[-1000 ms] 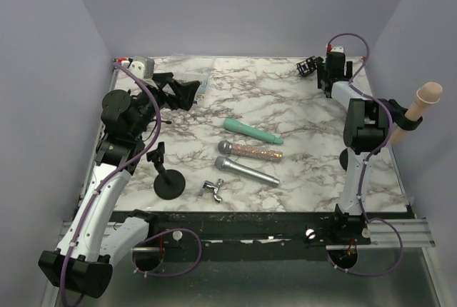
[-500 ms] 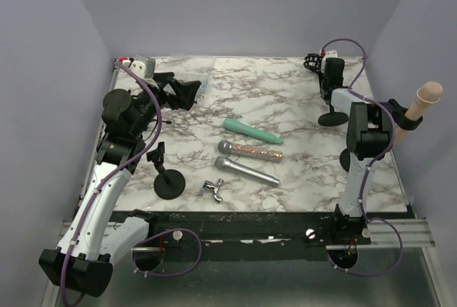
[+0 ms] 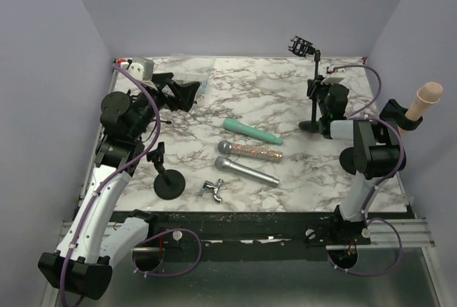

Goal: Remove the microphone from the stand

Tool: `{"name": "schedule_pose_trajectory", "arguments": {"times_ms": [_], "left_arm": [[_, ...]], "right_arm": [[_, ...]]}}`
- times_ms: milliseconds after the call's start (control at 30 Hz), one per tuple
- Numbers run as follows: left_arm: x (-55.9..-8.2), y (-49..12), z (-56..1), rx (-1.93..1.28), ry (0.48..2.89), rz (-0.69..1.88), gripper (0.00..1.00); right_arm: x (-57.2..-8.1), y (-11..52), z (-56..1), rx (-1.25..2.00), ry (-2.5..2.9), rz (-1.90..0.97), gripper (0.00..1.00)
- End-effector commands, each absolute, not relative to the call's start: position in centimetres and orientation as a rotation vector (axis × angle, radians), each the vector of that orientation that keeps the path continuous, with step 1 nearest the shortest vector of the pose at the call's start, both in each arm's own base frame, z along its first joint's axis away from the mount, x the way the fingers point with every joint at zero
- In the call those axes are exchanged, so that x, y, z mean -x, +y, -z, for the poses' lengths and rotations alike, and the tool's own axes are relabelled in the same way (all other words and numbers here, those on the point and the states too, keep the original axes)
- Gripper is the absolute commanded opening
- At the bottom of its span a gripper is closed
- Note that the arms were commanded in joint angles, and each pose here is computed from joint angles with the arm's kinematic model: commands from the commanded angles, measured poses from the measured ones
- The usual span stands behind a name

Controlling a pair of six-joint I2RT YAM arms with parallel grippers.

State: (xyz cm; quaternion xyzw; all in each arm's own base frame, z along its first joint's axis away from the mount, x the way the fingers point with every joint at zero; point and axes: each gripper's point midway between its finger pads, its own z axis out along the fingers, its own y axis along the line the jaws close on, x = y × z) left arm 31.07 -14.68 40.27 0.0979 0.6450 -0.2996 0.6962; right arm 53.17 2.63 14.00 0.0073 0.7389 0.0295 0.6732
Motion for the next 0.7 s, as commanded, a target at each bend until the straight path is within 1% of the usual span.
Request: {"name": "schedule_pose_trajectory", "arguments": {"times_ms": [0, 67, 233, 400, 500, 667], "left_arm": [[-30.2, -14.9, -41.2, -0.235, 1.398, 0.688, 0.96], [-30.0, -14.8, -41.5, -0.235, 1.391, 0.687, 0.96], [-29.7, -14.6, -41.7, -0.238, 1.382, 0.675, 0.96], [-30.0, -14.5, -41.5, -0.239, 1.387, 0.663, 0.96], [-30.1, -14.6, -41.4, -0.239, 1.391, 0.664, 0.96], [-30.0, -14.6, -41.5, -0.237, 1.389, 0.666, 0.96]], "right_arm": [[-52.7, 5.5, -22.5, -0.047, 1.241, -0.312, 0.01], [-52.6, 6.1, -23.3, -0.041, 1.166, -0.312, 0.01], [-53.7, 7.6, -22.4, -0.014, 1.097, -0.303, 0.01], [-53.4, 9.1, -21.6, 0.051, 1.05, -0.265, 0.06], [-51.9, 9.9, -21.0, 0.084, 1.05, -0.25, 0.13], [-49.6, 9.8, -20.2, 0.091, 1.098, -0.233, 0.18]]}}
